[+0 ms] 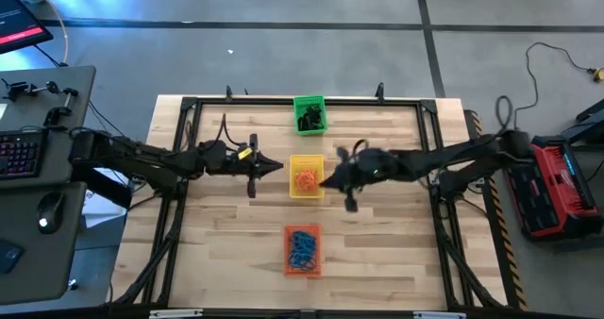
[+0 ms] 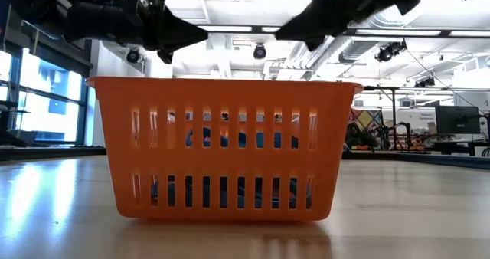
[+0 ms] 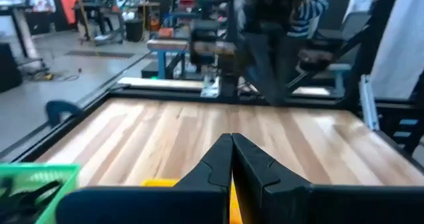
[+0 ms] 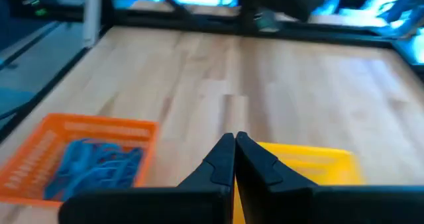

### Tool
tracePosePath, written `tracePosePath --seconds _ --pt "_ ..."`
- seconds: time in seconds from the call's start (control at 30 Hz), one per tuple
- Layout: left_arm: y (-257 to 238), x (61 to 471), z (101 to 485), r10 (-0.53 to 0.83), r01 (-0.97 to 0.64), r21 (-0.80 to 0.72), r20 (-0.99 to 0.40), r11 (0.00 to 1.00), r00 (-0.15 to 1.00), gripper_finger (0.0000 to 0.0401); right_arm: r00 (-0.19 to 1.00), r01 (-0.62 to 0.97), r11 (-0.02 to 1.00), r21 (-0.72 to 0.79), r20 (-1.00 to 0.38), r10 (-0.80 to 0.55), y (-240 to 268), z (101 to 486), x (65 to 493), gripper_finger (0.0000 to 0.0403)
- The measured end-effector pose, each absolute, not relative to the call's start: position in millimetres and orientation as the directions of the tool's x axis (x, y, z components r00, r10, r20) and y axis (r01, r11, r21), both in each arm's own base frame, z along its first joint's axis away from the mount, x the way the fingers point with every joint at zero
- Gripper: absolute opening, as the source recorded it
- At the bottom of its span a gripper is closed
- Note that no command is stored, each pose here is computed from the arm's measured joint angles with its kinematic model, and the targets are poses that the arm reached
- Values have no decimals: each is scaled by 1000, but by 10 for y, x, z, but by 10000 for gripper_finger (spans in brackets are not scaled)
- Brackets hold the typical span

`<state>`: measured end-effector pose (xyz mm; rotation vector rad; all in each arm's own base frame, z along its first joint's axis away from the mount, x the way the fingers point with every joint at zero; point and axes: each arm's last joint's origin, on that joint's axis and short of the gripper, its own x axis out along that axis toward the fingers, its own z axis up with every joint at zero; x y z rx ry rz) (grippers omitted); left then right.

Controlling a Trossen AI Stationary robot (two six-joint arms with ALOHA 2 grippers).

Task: Sort rubber bands into baskets
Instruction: Return to Home Position

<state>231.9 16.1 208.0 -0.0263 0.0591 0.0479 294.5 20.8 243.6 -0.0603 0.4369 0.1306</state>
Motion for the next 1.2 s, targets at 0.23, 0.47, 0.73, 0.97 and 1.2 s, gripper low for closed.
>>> tracePosePath --seconds 0.23,0.47,0.73,0.97,1.2 --pt "307 2098 2242 122 -121 11 -78 993 989 0 939 -12 998 -59 -344 -9 -178 2394 2536 0" --pt "388 1918 2340 175 -174 13 -87 985 981 0 971 22 1000 -13 -237 -25 -454 2176 2341 0" --pt "386 1807 2382 171 -170 23 -102 985 980 0 972 149 988 -39 -180 -154 -414 2000 1989 0" --pt "355 1643 2450 186 -185 21 -102 983 977 0 965 241 969 -58 -93 -245 -291 1908 1623 0" --pt "377 1574 2249 228 -228 12 -27 974 973 0 955 293 954 -65 -25 -295 -253 1759 1356 0"
